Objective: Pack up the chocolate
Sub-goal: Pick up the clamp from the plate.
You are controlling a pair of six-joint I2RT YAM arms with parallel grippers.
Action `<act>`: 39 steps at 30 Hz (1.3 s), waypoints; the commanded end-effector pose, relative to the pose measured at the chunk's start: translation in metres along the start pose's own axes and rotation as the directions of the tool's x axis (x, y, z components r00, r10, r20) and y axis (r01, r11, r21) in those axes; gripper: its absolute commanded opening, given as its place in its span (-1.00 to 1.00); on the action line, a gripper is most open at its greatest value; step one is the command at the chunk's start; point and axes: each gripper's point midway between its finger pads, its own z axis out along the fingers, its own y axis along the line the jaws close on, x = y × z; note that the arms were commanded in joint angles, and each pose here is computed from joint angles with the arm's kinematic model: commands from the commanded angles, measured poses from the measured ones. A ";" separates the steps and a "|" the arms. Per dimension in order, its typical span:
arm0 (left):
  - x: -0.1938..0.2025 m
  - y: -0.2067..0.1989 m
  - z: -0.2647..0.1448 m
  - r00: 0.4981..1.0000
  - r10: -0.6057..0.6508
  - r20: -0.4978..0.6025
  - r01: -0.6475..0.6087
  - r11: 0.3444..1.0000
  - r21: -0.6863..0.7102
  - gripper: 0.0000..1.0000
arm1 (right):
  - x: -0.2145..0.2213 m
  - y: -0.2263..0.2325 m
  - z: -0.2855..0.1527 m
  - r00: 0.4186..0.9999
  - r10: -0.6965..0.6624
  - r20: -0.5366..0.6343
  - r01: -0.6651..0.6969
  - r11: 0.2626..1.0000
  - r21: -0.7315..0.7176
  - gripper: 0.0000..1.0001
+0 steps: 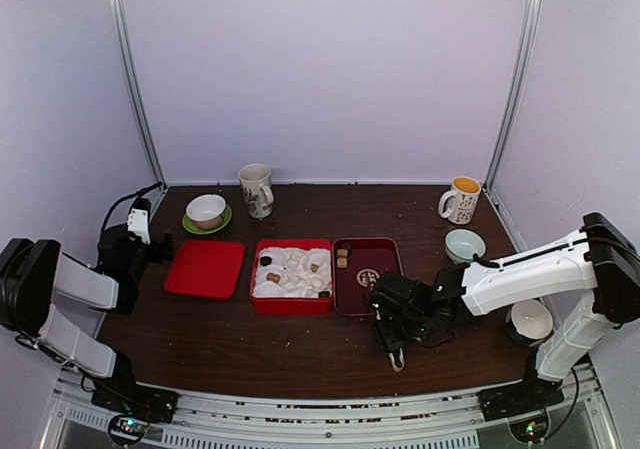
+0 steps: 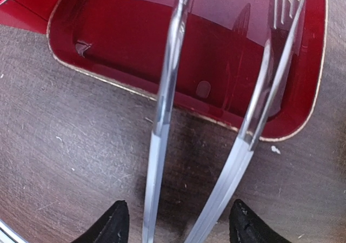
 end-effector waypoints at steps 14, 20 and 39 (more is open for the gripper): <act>-0.016 0.008 0.003 0.998 -0.008 0.057 0.010 1.000 -0.026 0.96 | -0.028 -0.017 -0.021 0.991 0.007 0.134 -0.012 0.999 0.034 -0.40; -0.016 0.008 0.003 0.998 -0.008 0.056 0.010 1.000 -0.026 0.95 | -0.051 -0.038 -0.037 0.983 -0.025 0.184 0.007 0.995 0.099 -0.48; -0.016 0.007 0.003 0.998 -0.008 0.056 0.010 1.000 -0.025 0.96 | -0.092 -0.055 -0.029 0.982 -0.039 0.185 0.033 0.999 0.036 -0.50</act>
